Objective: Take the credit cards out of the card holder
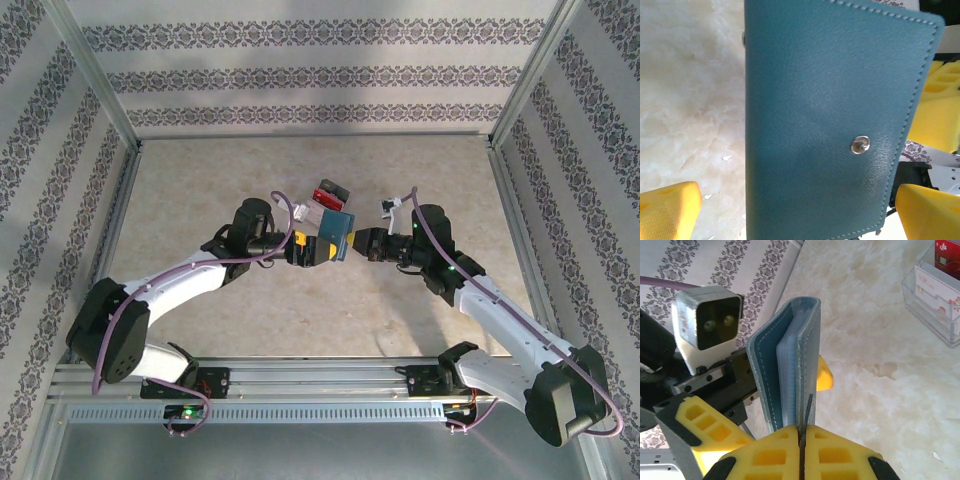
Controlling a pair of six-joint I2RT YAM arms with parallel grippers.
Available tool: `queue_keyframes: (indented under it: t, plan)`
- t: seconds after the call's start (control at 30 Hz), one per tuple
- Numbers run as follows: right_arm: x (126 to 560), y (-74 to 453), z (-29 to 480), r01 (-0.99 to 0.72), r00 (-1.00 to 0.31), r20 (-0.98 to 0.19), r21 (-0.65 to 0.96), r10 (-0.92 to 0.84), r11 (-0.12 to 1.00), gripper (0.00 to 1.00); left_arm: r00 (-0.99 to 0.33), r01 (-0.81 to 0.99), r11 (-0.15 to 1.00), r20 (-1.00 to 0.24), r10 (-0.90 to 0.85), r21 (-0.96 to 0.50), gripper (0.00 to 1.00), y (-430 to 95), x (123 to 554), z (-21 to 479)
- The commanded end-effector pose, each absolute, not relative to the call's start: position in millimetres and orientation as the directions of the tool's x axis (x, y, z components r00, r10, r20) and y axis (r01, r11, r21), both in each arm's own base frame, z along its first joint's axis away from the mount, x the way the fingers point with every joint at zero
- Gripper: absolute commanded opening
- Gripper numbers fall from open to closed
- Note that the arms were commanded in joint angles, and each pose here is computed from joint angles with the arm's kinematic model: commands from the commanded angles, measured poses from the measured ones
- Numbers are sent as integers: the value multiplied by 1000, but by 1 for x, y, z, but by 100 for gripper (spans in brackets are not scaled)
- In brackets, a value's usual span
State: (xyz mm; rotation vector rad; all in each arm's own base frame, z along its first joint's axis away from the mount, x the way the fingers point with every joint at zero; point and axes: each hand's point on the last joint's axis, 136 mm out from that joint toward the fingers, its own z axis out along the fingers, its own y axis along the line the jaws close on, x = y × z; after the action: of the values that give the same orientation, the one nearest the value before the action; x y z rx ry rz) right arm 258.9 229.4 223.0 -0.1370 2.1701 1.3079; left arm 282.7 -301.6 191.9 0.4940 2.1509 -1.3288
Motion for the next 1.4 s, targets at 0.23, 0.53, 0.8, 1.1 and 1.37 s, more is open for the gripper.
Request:
queue_keyframes:
  t: [0.23,0.53,0.8,1.1,1.37]
  plan:
    - [259,235,239,-415,-789,-588,723,178,552,0,-735,620,436,-677,35,-652,100,-305,279,213]
    - [259,235,239,-396,-791,-590,695,161,600,0,-738,625,440,-671,64,-645,100,-312,273,209]
    - [258,231,236,-373,-797,-585,674,151,638,0,-745,611,468,-663,69,-638,100,-309,272,203]
    - [255,228,234,-339,-811,-567,654,143,676,0,-750,607,436,-661,36,-665,100,-316,277,208]
    - [256,233,233,-333,-817,-564,632,120,700,0,-769,596,394,-639,28,-700,94,-328,275,205]
